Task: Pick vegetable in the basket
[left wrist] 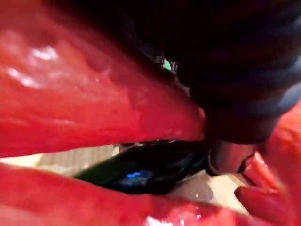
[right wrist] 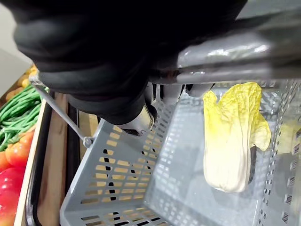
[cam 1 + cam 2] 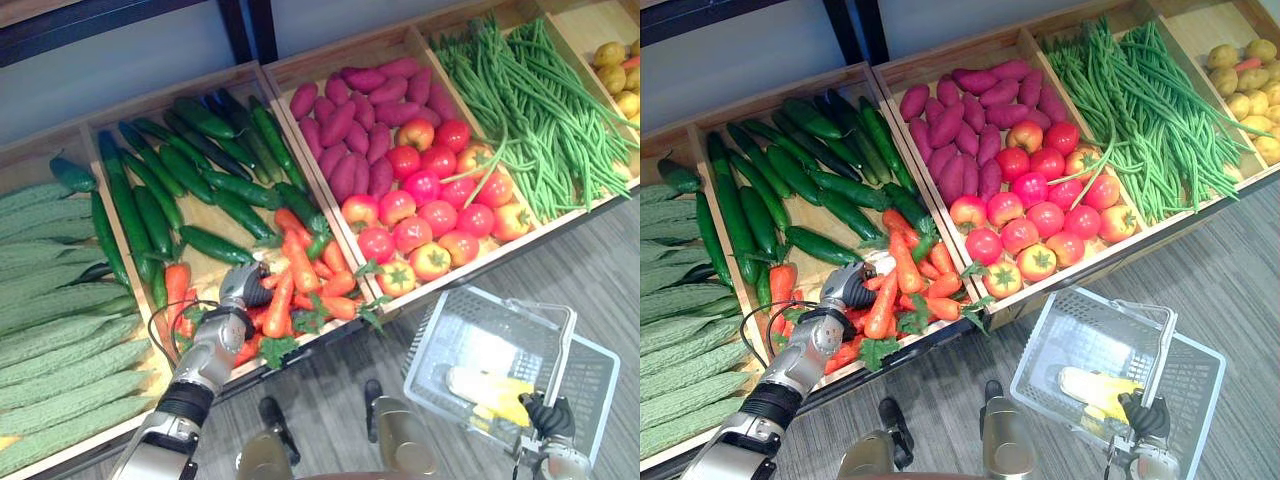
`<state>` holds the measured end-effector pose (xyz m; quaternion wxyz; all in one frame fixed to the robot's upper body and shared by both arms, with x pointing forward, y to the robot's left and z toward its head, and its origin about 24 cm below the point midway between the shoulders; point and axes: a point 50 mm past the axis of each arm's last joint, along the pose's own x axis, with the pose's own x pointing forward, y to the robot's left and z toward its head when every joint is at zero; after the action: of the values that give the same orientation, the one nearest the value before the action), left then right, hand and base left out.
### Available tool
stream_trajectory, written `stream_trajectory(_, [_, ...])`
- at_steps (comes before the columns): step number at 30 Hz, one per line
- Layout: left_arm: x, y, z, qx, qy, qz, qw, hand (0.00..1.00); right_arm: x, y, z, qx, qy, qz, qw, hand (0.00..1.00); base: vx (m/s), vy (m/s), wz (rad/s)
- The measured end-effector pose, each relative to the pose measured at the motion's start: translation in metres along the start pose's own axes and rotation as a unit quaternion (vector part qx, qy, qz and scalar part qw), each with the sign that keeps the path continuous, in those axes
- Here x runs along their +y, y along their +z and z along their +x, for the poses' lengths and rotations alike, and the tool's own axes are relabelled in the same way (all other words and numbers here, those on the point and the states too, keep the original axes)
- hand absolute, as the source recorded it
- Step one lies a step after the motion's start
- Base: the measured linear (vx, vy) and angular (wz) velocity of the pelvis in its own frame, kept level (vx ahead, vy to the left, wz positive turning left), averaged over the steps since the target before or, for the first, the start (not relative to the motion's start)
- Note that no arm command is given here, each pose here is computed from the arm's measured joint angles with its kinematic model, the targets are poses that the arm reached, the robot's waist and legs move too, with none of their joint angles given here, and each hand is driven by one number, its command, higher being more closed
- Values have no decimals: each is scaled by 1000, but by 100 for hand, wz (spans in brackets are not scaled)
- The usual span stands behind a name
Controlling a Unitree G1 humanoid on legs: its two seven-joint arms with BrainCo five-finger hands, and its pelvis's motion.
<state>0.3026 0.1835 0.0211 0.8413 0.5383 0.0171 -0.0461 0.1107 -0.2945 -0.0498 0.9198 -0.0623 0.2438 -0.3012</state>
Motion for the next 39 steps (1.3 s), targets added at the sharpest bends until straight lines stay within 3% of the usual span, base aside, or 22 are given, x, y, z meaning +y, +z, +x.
stream_trajectory(11, [19, 13, -5, -30, 62, -33, 997, 100, 0, 3, 1, -6, -4, 6, 1000, 100, -20, -6, 1])
stream_trajectory(16, [56, 22, -15, -52, 173, -69, 981, 100, 1, 1, 0, -3, -8, 15, 1000, 100, 0, 0, 0])
stream_trajectory(22, [71, 25, -30, -50, 247, -125, 960, 100, 1, 0, 0, 0, -11, 20, 1000, 100, 0, 0, 0])
stream_trajectory(26, [83, 32, -41, -59, 295, -188, 935, 100, 0, 1, 0, -2, -14, 22, 1000, 100, 0, 0, 0])
stream_trajectory(32, [78, 48, -62, -88, 308, -327, 889, 100, -2, 2, 3, -4, -20, 24, 1000, 100, 20, 4, -24])
stream_trajectory(39, [70, 70, -74, -129, 274, -414, 858, 100, 19, 30, -3, -58, 2, 42, 997, 100, -42, 19, -86])
